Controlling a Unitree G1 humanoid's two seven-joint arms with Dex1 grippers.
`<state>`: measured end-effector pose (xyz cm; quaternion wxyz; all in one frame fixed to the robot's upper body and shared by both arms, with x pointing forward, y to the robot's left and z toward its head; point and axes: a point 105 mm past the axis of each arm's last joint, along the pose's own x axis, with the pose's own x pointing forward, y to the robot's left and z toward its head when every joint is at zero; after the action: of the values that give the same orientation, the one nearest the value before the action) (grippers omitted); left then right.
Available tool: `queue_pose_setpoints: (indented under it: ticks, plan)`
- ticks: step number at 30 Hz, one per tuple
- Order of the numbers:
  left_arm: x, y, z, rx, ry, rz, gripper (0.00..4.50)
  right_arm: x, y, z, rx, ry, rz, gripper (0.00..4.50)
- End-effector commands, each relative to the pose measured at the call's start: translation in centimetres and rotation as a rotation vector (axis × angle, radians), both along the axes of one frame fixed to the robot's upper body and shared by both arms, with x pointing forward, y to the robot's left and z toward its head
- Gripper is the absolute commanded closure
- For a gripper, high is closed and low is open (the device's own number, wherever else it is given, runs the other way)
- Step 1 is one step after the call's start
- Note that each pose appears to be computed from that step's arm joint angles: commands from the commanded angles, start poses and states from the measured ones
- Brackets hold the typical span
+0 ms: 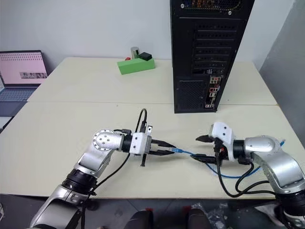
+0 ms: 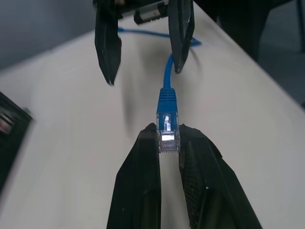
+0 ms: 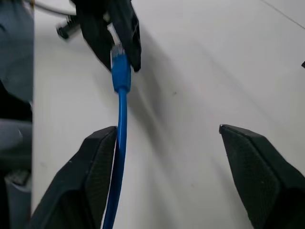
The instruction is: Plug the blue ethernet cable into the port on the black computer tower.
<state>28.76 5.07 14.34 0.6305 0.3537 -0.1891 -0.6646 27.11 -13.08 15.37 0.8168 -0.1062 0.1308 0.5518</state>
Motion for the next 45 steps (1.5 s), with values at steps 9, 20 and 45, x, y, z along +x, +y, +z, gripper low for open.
queue_pose_setpoints:
  ticks: [9,20,45]
  plan:
    - [-0.5,0.8,1.8,-0.153,-0.561,-0.074,4.22,-1.6,3.0,1.3,0.314,0.228,-0.006,0.35]
    - [0.0,0.6,2.1,-0.168,-0.621,-0.060,4.22,-1.8,4.3,1.7,0.369,0.270,0.005,1.03]
    - [-0.1,0.5,2.4,-0.190,-0.664,-0.043,4.22,-1.5,4.6,1.9,0.387,0.294,0.001,4.50]
